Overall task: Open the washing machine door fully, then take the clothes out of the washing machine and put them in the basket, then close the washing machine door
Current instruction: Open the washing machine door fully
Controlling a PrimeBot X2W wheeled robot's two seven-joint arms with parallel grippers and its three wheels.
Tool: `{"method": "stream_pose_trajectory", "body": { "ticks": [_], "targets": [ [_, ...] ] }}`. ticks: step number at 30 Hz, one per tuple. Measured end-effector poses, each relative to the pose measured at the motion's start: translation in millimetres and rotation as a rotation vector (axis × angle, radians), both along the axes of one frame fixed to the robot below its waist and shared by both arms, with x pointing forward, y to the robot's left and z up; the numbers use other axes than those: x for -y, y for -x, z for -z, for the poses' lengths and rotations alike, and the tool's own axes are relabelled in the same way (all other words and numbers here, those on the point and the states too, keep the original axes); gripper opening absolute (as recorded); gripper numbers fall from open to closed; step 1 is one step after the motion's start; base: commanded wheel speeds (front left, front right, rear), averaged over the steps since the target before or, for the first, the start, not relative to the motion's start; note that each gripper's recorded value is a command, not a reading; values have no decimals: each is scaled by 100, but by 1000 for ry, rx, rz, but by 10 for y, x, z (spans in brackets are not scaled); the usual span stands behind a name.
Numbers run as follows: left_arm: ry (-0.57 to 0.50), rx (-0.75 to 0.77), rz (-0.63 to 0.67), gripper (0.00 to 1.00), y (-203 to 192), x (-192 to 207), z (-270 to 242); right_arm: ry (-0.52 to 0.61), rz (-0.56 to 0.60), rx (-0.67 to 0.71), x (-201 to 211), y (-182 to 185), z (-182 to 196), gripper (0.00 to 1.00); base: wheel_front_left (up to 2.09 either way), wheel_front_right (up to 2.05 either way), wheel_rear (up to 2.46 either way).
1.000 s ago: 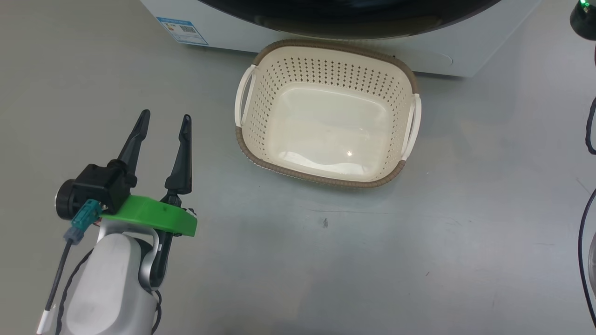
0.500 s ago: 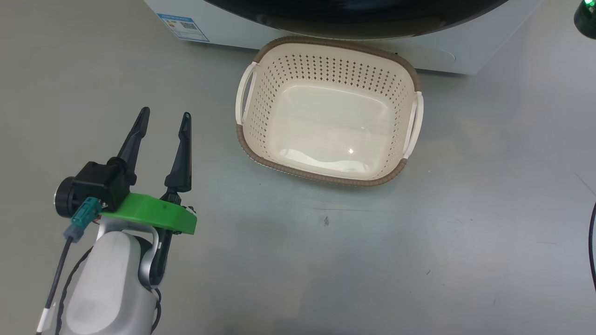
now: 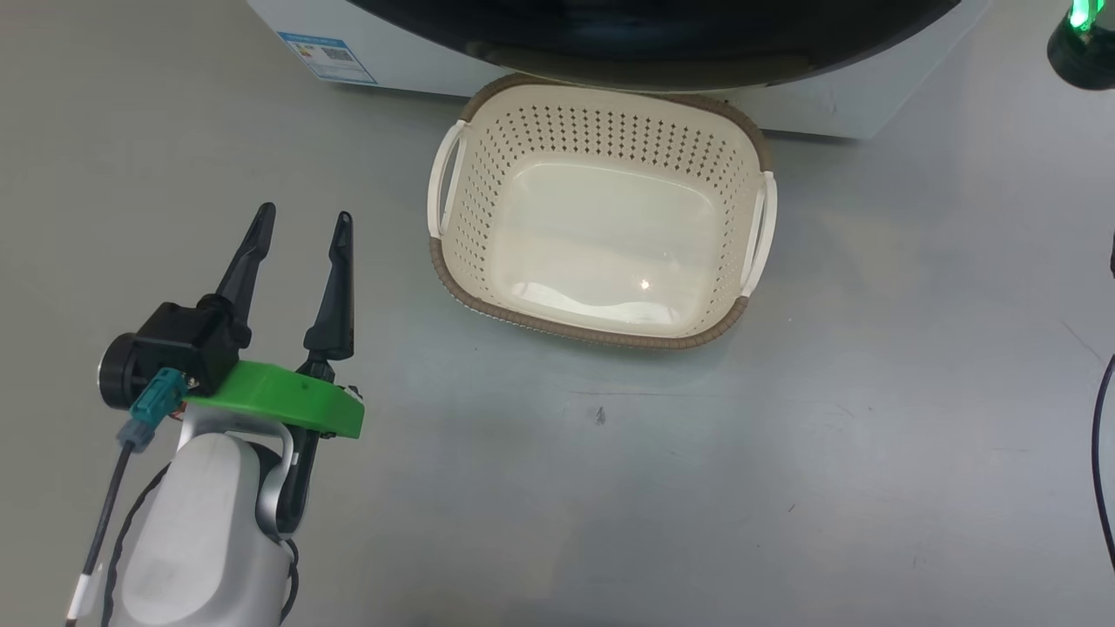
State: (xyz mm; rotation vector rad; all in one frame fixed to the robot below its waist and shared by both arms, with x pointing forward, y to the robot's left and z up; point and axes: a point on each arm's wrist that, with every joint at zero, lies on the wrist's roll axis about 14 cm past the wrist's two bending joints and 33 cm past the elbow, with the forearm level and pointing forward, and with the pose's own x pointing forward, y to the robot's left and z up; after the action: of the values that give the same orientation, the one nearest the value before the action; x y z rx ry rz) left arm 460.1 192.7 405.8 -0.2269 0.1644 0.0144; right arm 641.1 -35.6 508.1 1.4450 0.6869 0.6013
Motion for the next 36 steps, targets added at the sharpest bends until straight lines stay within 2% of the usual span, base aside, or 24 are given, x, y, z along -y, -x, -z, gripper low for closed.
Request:
{"method": "stream_pose_trajectory", "body": {
  "ticks": [13, 23, 36],
  "targets": [
    [3, 26, 15, 100, -19, 47, -104, -34, -73, -15, -66, 334, 98, 0, 0, 0, 0],
    [-9, 53, 16, 100, 26, 46, -248, -93, -147, -41, -226, 757, 172, 0, 0, 0, 0],
    [-8, 72, 3, 100, 233, 17, -401, -101, -231, -40, -410, 1266, 146, 0, 0, 0, 0]
  ]
}}
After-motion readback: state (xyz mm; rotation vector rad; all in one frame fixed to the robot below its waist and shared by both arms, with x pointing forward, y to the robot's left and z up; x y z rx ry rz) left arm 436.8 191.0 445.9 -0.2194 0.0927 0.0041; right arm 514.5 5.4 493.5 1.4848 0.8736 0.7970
